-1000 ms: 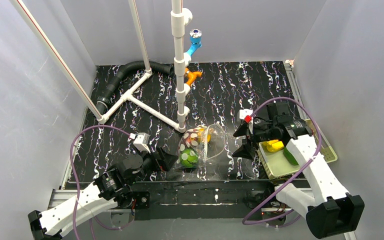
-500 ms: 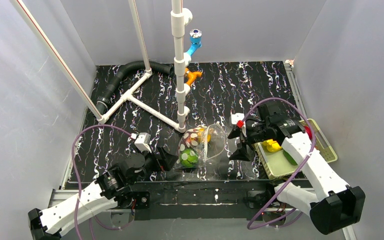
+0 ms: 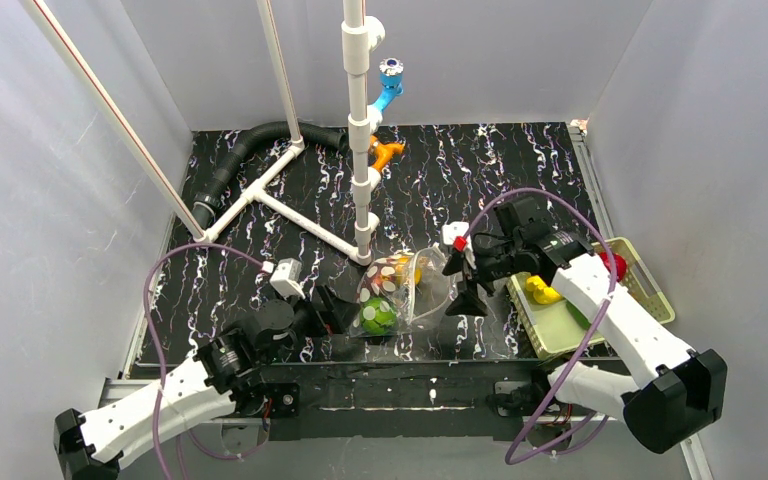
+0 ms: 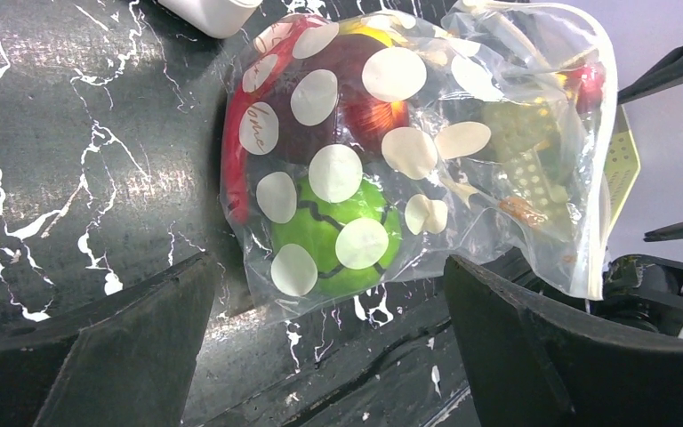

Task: Open the zip-top bag and remove the fake food
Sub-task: Pick up the fake fruit from the zipper food storage bag.

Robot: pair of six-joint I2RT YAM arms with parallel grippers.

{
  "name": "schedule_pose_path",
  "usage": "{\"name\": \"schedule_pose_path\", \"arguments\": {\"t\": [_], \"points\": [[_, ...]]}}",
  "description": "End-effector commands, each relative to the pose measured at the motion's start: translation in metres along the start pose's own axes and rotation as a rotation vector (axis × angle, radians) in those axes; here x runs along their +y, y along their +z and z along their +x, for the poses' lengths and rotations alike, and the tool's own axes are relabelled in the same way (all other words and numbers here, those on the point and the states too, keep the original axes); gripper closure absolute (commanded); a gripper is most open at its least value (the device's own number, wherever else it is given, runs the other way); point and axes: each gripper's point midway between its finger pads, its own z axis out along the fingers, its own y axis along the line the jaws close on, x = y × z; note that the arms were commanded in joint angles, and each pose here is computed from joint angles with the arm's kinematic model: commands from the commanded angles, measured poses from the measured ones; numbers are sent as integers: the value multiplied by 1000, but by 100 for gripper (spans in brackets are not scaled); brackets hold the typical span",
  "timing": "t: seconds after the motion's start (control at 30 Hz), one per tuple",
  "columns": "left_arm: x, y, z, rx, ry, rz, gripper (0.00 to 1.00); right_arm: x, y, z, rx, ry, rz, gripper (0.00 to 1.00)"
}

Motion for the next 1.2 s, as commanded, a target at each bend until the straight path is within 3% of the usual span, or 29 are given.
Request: {"name": "schedule_pose_path", "arguments": {"t": [0.0, 0.27, 0.43, 0.9, 1.17], "points": [[-17, 5, -18, -52, -11, 24, 2, -15, 8, -25, -62, 77, 34, 10], [-26, 18, -26, -81, 37, 44, 4, -44, 25, -32, -86, 298, 94, 33], [-29, 28, -18, -52, 60, 72, 11, -59, 37, -23, -58, 363, 127, 40], [5, 38, 22, 75, 70, 9, 29, -44, 93, 12, 48, 447, -2, 38], [17, 18, 24, 61, 67, 17, 30, -38, 106, 19, 84, 428, -31, 35]]}}
